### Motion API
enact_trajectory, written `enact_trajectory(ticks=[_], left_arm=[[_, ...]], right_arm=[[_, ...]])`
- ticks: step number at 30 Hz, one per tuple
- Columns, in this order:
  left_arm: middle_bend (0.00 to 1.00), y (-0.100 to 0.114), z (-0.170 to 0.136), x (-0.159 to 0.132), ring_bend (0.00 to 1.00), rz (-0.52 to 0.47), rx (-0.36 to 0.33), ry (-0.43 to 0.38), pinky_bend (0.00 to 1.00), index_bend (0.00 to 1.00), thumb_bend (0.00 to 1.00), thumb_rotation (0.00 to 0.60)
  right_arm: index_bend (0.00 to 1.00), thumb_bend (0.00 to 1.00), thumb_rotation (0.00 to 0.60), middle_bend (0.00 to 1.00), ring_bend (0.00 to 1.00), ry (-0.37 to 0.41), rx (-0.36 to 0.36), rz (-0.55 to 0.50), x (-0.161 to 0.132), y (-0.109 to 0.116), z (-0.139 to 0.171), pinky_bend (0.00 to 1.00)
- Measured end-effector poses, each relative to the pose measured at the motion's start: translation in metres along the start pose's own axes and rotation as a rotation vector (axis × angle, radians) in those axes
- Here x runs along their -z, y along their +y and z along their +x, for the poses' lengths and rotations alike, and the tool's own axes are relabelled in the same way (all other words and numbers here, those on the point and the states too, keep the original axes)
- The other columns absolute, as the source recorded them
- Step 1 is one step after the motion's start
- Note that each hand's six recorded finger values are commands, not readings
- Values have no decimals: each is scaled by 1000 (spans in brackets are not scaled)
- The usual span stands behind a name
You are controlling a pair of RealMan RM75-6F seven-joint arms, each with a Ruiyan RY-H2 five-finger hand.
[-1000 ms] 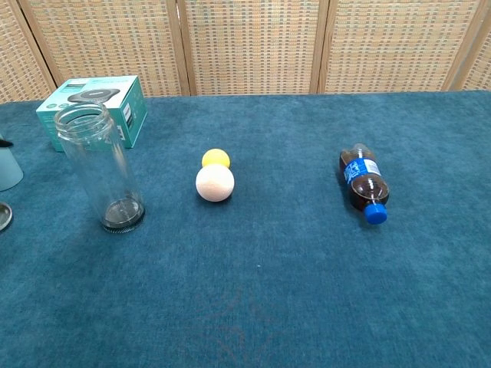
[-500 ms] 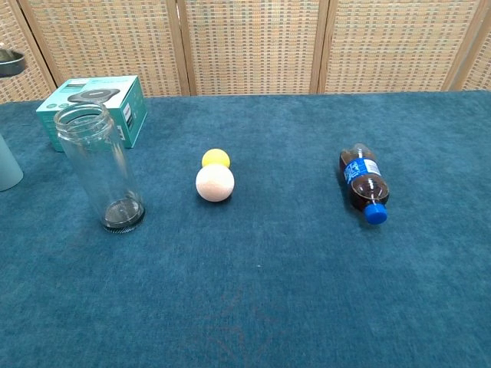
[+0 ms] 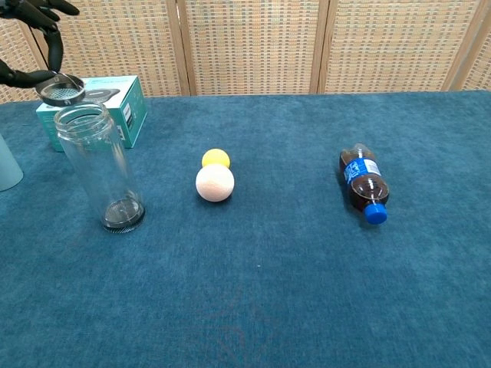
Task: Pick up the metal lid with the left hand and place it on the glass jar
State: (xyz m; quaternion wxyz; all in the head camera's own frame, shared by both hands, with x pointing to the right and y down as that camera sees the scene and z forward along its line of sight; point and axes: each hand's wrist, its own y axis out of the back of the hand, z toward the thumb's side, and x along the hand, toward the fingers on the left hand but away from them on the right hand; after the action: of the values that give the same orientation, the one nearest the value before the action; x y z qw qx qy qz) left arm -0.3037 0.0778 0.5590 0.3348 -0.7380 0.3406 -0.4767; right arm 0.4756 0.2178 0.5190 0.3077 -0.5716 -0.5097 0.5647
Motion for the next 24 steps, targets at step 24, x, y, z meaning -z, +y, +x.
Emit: enact_trajectory(ticks=[24], left_arm=[[0, -31, 14, 0, 0, -20, 44, -2, 0, 609, 442, 600]], right_arm=[[5, 0, 600, 0, 0, -13, -1, -8, 4, 2, -1, 0]])
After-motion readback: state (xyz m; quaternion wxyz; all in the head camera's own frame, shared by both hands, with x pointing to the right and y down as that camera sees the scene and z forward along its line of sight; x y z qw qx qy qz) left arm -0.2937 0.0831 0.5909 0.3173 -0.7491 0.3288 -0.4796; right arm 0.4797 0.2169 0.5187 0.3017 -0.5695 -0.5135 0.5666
